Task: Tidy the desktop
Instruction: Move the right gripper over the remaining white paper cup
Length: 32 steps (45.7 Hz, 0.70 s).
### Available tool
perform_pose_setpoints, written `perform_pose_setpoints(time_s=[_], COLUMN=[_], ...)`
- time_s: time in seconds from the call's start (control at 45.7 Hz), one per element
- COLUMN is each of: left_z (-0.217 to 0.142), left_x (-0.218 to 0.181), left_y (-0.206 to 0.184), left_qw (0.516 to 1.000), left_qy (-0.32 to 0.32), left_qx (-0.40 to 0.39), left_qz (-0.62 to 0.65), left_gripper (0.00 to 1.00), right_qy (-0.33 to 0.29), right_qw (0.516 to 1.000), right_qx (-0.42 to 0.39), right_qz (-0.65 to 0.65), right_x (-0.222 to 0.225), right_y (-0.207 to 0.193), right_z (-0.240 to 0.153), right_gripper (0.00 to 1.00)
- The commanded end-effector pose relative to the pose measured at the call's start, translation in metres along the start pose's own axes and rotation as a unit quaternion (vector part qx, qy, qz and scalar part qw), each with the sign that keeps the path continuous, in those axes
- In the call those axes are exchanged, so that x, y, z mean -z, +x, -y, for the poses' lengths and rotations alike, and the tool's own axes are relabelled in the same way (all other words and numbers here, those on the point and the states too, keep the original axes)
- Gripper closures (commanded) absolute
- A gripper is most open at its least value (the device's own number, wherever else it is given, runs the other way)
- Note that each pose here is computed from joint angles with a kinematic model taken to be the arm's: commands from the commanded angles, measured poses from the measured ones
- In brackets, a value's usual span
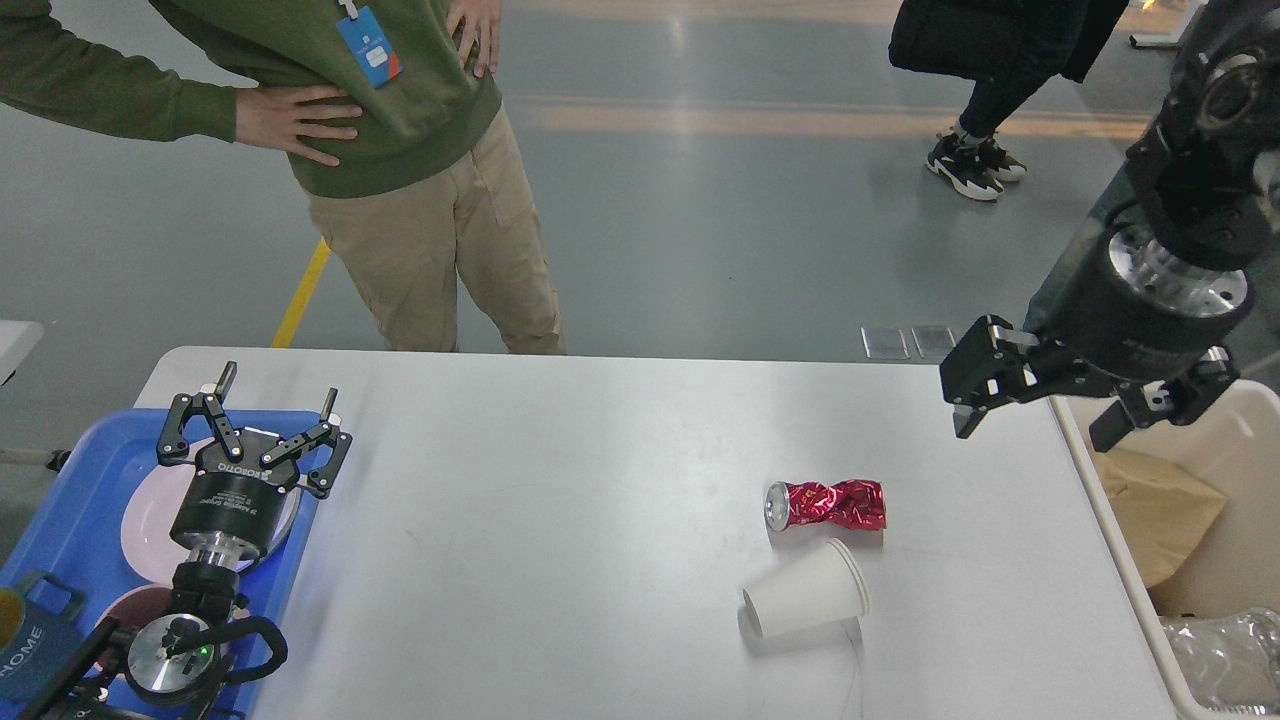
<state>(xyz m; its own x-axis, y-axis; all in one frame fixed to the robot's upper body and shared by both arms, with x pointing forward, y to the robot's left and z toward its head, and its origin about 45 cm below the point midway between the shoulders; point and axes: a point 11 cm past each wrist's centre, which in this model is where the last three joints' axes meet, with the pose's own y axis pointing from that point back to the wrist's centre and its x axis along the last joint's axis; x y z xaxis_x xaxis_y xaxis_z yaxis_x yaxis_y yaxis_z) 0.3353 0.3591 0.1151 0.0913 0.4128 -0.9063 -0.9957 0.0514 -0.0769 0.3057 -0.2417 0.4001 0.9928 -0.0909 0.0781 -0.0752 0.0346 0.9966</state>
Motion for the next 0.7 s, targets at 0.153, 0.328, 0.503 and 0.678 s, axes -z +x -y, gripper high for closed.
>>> perform_pose_setpoints(time_s=[0.153, 0.328, 0.503, 0.678], left_z=[0.0, 0.0, 0.0, 0.0], left_x=[0.0, 0.0, 0.0, 0.0], left_y=[0.0, 0.0, 0.0, 0.0], left_qw=[1.0, 1.0, 1.0, 1.0], left_qy=[0.001, 0.0, 0.001, 0.0], left_qx=[0.0, 0.0, 0.001, 0.001], left_qz=[0.0, 0.0, 0.0, 0.0], left_gripper=[0.03, 0.03, 0.03, 0.03], right_qy=[0.001, 0.007, 0.008, 0.024], right_qw=[0.998, 0.999, 1.0, 0.999], right_qx=[-0.059, -0.045, -0.023, 0.008], right_qz=[0.008, 0.004, 0.007, 0.032], right_x=[0.02, 0.022, 0.02, 0.023], right_y=[-0.002, -0.006, -0.008, -0.009], right_z=[-0.009, -0.007, 0.004, 0.036], right_gripper=[0.0, 0.0, 0.0, 0.0])
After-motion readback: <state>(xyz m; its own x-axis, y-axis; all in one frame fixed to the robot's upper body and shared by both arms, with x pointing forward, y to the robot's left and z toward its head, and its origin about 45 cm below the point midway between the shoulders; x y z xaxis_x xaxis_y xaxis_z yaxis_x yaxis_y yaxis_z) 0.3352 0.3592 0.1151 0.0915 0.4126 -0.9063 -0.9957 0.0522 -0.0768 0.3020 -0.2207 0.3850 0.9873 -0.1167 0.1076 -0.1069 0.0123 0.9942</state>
